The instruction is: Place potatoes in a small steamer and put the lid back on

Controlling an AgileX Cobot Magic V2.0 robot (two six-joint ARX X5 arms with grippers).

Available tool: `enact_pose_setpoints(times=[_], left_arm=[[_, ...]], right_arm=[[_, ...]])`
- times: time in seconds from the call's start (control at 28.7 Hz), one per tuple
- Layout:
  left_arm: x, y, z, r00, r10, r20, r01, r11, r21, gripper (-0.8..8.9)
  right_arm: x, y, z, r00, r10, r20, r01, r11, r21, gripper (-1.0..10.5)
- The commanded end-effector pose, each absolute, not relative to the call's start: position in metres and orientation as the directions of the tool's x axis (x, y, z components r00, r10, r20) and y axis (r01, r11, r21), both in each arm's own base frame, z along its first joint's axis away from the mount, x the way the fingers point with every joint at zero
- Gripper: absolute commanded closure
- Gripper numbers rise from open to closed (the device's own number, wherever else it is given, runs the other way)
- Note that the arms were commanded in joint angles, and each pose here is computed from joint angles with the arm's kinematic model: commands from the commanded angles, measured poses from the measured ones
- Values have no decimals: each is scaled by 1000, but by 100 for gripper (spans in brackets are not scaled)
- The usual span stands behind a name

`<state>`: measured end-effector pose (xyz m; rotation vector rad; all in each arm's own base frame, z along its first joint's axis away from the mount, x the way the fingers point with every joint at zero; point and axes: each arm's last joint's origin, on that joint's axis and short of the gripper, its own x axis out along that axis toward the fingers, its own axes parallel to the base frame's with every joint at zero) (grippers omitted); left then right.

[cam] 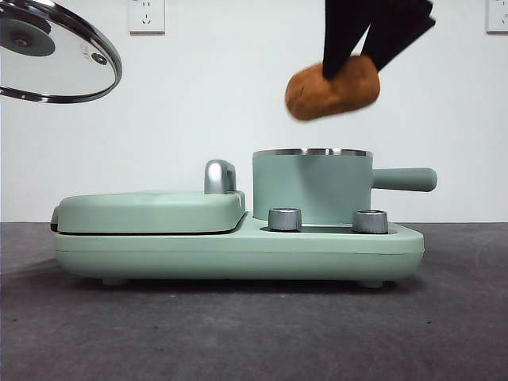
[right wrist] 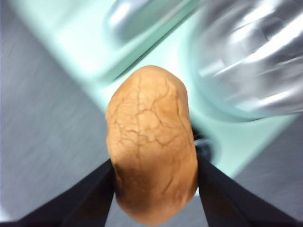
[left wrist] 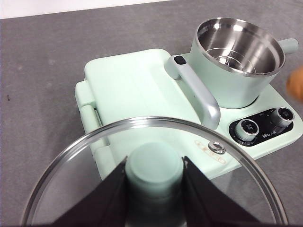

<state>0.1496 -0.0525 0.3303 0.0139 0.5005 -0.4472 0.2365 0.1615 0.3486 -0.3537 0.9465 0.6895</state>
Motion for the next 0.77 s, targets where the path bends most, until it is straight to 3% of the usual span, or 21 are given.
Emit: enact_pose_setpoints(times=[0.03,0.31,0.77], left_arm=[[150,-53,336,800,-416,-432,425,901,-80,804],[150,-53,336,800,-416,-432,425,901,-81,804],[150,-53,336,800,-416,-432,425,901,-81,804]], right_arm=[[258,163,356,428,379,-821,-640,768,21,717],[316,171,358,475,368,-799,-598,802,14,717],[372,183,314,457,329,-826,-568,823,14,717]])
